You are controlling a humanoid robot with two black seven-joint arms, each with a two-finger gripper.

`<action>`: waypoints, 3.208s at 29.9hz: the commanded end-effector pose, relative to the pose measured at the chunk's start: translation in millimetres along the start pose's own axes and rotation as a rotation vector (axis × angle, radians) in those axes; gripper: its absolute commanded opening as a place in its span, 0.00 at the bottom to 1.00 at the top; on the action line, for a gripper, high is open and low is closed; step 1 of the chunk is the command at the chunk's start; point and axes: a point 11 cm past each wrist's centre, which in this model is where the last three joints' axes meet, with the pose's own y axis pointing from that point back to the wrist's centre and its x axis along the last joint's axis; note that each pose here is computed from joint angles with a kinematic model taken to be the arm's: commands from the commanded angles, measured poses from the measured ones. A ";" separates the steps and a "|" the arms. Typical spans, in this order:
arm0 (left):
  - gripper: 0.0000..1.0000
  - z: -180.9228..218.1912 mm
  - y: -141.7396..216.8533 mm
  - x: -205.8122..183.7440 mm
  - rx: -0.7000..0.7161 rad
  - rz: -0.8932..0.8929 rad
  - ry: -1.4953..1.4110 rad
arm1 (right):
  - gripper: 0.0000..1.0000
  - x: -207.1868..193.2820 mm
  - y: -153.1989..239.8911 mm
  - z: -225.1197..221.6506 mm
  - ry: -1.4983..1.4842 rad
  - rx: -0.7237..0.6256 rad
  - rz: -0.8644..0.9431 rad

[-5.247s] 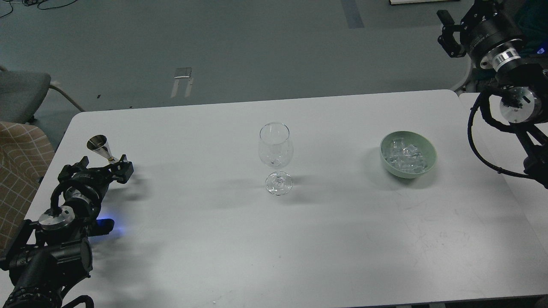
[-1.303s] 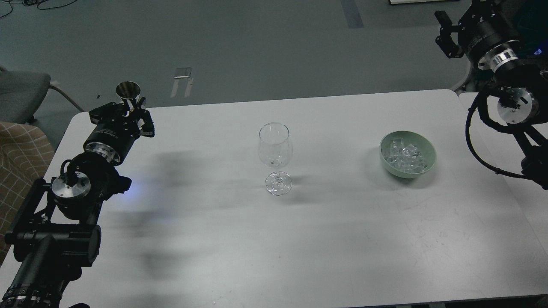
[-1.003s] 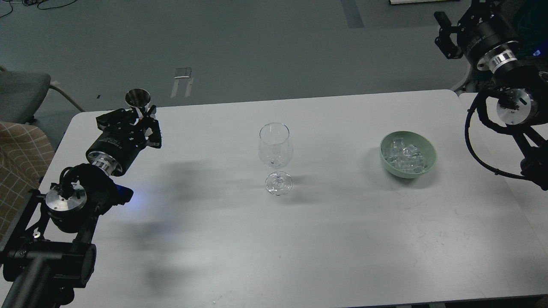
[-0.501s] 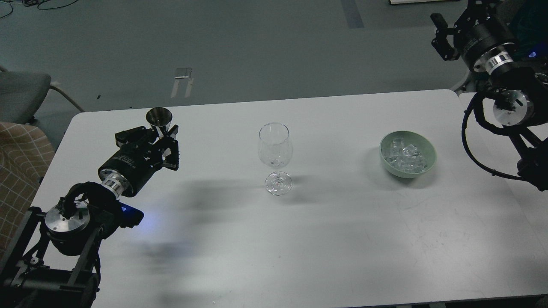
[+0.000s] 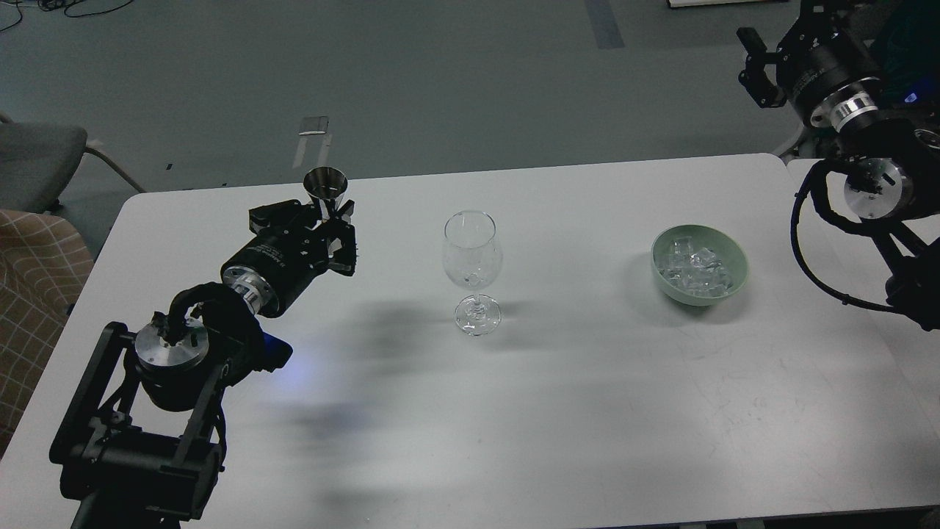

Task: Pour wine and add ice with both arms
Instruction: 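Carry the jigger with the left gripper toward the wine glass, then hold the jigger above the glass rim with the left gripper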

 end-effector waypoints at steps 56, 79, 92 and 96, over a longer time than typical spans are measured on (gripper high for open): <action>0.00 -52.5 -36.7 -43.1 0.062 -0.030 -0.319 | 1.00 0.0 0.6 1.2 -0.002 0.001 0.001; 0.00 -63.3 -39.4 -48.7 0.069 -0.041 -0.462 | 1.00 1.2 2.1 3.9 -0.003 -0.004 0.003; 0.00 -63.1 -38.8 -54.4 0.062 -0.056 -0.481 | 1.00 0.1 1.9 3.6 -0.005 -0.003 0.001; 0.00 -63.0 -39.2 -55.5 0.054 -0.057 -0.499 | 1.00 0.3 1.9 3.6 -0.005 -0.003 0.002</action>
